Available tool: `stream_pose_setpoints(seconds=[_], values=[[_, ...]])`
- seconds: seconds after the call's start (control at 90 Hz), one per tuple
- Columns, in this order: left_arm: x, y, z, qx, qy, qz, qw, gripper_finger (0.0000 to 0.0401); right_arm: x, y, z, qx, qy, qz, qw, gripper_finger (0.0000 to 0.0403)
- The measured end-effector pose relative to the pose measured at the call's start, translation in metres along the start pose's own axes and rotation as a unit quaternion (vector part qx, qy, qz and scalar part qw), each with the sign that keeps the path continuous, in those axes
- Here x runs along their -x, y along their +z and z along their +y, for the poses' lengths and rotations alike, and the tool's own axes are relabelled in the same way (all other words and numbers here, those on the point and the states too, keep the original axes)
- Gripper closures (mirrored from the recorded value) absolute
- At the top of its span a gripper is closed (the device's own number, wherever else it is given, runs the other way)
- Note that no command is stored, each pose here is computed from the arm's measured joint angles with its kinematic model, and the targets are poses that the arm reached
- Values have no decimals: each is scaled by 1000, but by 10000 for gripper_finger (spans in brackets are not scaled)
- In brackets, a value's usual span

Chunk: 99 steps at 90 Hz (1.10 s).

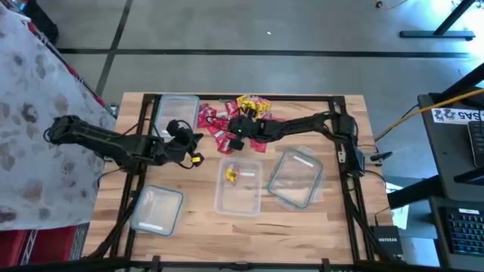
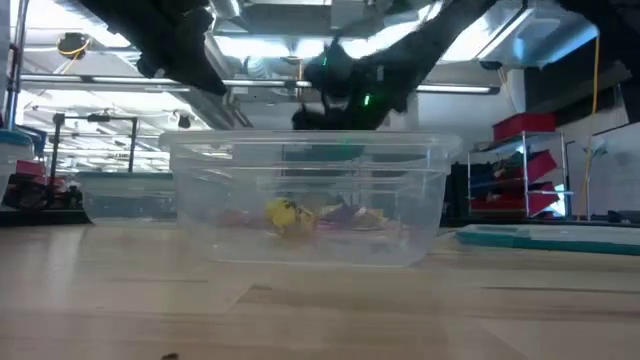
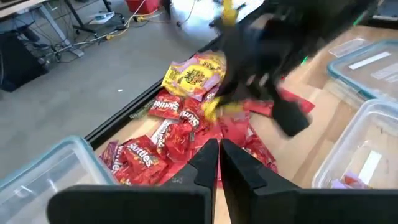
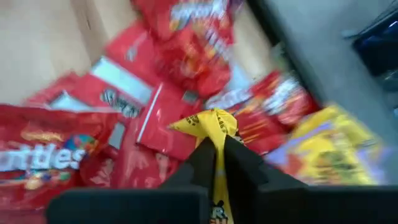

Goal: Sort candy
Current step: Put the yellow candy into the right transparent bin

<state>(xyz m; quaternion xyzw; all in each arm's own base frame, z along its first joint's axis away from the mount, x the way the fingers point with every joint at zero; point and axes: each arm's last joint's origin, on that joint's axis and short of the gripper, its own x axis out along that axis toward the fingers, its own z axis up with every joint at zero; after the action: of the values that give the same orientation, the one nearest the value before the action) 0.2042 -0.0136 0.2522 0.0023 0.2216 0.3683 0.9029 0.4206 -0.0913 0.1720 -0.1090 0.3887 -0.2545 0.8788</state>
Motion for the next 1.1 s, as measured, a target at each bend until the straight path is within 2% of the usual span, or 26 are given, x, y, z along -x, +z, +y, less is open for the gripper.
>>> stream_pose_setpoints(seconds=[0.222, 0.356, 0.444, 0.511, 0.6, 0.7, 0.833, 0.956, 1.1], values=[[0, 0, 0, -2, 0, 0, 1000, 401, 72, 11, 29, 97, 124, 16, 987, 402], [0, 0, 0, -2, 0, 0, 1000, 401, 117, 17, 58, 98, 202, -8, 974, 402], [0, 1, 0, -1, -1, -3, 1000, 401, 134, 14, 83, 93, 266, -10, 959, 402], [0, 1, 0, 0, -1, -3, 1000, 401, 140, 9, 102, 95, 286, -5, 953, 402], [0, 1, 0, 0, -1, -4, 1000, 401, 138, -2, 124, 117, 281, 9, 952, 402], [0, 1, 0, 3, -2, -4, 1000, 401, 127, -18, 137, 142, 239, 35, 960, 402], [0, 1, 0, 9, -2, -4, 1000, 401, 113, -29, 137, 140, 192, 61, 969, 402], [0, 2, -1, 17, -2, -6, 1000, 401, 108, -32, 134, 138, 187, 64, 971, 397], [0, 2, -1, 16, -2, -6, 1000, 401, 104, -35, 130, 137, 195, 77, 968, 350]])
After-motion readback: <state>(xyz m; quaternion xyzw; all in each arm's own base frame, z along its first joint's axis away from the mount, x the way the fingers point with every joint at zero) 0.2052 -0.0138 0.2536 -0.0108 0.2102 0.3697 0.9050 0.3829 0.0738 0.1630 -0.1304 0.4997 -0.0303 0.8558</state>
